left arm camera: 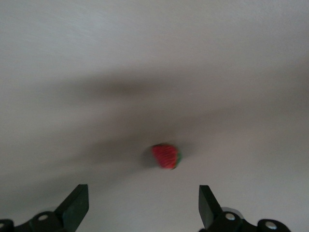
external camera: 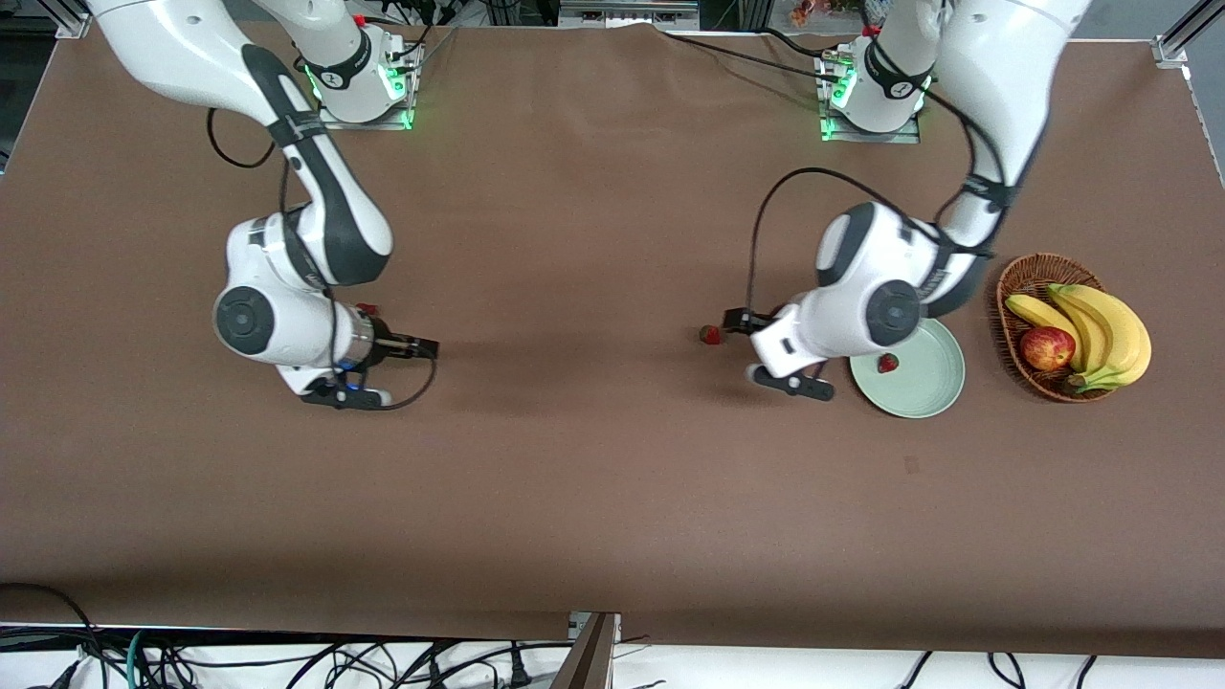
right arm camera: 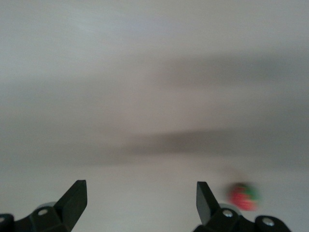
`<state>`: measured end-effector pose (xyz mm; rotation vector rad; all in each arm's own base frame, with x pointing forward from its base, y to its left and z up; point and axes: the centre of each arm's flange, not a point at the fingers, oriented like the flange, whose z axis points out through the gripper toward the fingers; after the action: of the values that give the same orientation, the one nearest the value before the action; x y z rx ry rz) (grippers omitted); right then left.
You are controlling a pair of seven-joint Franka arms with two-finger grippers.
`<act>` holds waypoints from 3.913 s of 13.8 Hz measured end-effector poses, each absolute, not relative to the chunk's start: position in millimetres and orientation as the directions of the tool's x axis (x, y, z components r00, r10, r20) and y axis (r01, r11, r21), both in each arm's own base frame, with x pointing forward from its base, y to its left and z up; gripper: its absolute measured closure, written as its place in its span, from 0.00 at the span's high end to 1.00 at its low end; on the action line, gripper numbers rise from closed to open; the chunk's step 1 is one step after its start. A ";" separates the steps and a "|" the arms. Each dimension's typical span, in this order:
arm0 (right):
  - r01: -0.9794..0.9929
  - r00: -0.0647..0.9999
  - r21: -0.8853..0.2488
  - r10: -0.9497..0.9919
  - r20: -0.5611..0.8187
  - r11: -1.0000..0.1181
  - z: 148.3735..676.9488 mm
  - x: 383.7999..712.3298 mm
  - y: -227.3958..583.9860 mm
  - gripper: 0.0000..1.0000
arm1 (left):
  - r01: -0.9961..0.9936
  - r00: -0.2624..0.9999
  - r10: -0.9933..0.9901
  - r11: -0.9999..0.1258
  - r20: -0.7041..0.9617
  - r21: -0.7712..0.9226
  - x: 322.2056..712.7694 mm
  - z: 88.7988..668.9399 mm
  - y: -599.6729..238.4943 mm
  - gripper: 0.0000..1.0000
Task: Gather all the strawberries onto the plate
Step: 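Open the left gripper over the plate while the right gripper sets a strawberry mid-table, then grasp the mid-table strawberry with the left gripper while the right gripper returns, then carry the strawberry to the plate with the left gripper while the right grasps the last, then open the left gripper over the plate while the right gripper sets the strawberry mid-table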
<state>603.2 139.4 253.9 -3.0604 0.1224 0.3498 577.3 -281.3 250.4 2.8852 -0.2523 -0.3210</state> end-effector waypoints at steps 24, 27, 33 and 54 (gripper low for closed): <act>-0.052 0.972 0.041 -0.060 -0.229 -0.998 183.9 531.4 87.6 0.18 | -0.102 0.965 -0.099 -0.995 -0.242 0.000 556.7 230.2 -301.8 0.34; -0.053 0.981 0.032 -0.058 -0.186 -0.998 199.5 548.7 90.9 0.16 | -0.256 0.917 -0.254 -0.966 -0.309 0.034 593.4 274.6 -227.3 0.34; -0.104 0.984 -0.018 -0.101 -0.146 -0.994 217.0 560.6 135.4 0.16 | -0.562 0.761 -0.569 -0.818 -0.310 0.122 626.9 263.5 -80.7 0.34; -0.534 0.797 -0.594 -0.593 -0.116 -0.601 208.8 530.9 590.7 0.45 | -0.504 0.807 -0.528 -0.849 -0.265 0.159 612.4 226.6 -142.2 1.00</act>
<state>530.9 590.7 208.8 -2.3531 0.8298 -0.1224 612.4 -142.2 226.6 2.9084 -0.8323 -0.4634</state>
